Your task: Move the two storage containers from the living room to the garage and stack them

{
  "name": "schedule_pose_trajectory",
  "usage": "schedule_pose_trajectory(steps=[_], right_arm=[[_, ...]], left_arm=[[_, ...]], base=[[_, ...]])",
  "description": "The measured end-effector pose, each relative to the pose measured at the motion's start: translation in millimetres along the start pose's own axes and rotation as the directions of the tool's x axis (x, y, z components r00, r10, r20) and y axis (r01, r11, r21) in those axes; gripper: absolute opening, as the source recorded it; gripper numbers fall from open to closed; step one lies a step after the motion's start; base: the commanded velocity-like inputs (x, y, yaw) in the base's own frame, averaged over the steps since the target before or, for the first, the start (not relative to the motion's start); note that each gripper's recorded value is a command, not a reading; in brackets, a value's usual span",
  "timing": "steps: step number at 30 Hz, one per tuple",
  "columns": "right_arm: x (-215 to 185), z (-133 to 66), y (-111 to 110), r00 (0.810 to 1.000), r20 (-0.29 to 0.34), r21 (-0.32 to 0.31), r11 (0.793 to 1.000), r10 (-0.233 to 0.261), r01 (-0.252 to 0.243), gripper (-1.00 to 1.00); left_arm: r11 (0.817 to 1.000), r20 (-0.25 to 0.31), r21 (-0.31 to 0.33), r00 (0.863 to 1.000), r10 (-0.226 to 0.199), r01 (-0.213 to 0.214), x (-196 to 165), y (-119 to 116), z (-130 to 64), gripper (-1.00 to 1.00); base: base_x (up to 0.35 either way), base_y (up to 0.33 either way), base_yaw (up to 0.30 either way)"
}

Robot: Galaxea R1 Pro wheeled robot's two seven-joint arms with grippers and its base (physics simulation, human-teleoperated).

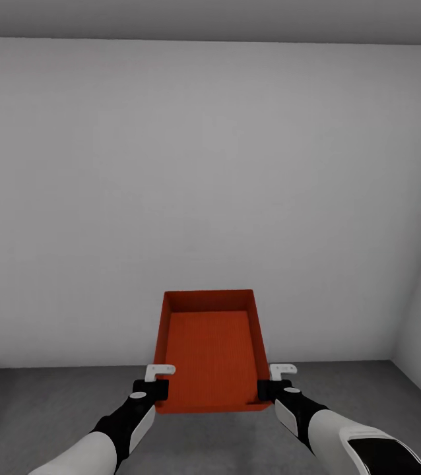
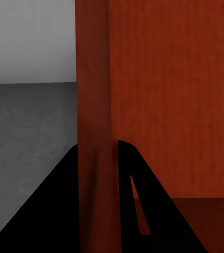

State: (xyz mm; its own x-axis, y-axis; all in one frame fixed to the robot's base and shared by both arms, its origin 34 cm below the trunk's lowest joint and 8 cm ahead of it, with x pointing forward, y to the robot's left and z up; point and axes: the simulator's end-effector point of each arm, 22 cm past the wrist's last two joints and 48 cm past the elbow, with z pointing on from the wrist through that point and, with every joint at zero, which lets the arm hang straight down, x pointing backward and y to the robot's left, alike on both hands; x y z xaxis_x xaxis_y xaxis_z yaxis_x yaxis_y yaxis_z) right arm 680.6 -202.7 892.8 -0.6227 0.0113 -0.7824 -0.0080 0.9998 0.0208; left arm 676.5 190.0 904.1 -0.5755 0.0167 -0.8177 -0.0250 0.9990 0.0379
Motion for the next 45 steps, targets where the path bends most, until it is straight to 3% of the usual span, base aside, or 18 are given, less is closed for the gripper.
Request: schedule_pose_trajectory(steps=[9, 45], right_arm=[[14, 2.2, -1, 0.999, -0.053, 0.001, 1.000, 0.001, -0.001, -1.00], [41, 16.3, -1, 0.995, -0.095, 0.001, 1.000, 0.002, -0.002, -1.00]], left_arm=[[1.000, -0.056, 0.004, 0.998, 0.002, -0.002, 15, -1, 1.9, -1.00], [1.000, -0.097, 0.005, 0.995, 0.004, -0.004, 42, -2, 14.6, -1.00]], base=[[0.000, 0.000, 0.000], [0.000, 0.000, 0.000]])
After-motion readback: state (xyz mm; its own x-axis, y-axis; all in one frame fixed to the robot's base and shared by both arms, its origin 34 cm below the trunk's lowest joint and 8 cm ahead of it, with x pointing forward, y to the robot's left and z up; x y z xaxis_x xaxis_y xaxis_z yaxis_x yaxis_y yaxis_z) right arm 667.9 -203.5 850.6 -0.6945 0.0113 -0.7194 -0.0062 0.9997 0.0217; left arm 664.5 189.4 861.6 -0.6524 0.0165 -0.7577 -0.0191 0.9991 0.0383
